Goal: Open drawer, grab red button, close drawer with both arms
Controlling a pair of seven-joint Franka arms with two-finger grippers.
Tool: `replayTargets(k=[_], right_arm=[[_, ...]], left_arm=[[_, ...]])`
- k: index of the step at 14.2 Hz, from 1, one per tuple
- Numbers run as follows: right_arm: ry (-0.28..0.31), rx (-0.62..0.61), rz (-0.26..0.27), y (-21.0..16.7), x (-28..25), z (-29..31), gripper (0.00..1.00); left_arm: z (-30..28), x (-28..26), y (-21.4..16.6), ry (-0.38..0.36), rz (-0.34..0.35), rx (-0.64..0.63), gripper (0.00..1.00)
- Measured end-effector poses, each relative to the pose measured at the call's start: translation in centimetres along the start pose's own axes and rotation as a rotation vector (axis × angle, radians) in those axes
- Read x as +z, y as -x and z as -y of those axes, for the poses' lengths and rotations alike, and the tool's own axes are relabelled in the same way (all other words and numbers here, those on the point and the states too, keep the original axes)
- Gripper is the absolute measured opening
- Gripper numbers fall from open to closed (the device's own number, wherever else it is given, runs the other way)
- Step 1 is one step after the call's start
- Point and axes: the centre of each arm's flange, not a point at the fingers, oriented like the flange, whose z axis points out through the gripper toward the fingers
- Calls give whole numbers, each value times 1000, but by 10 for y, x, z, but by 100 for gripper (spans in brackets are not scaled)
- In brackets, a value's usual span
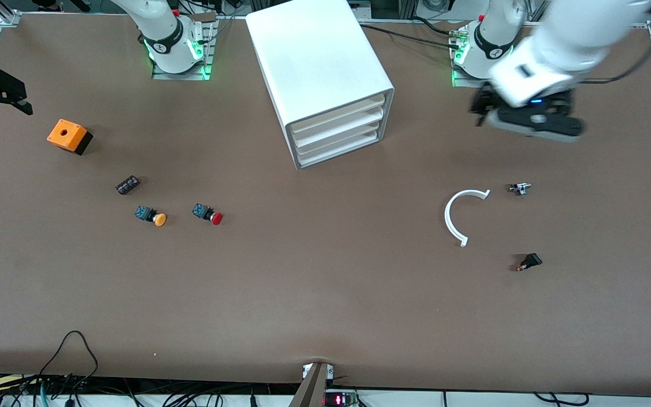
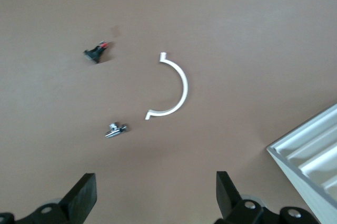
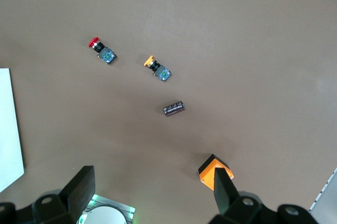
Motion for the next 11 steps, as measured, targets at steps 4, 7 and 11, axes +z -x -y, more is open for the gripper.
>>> replayTargets(k=[4,7,11], right_arm=[[-12,0,21,6,9,1,100],[-16,0,30,6,13,1,100],[-20,0,41,7,15,1,100]], left_arm=[[51,1,0,8,-28,-84,100],[71,3,2,9,-29,-121,100],[74,4,2,10,-27,-126,100]])
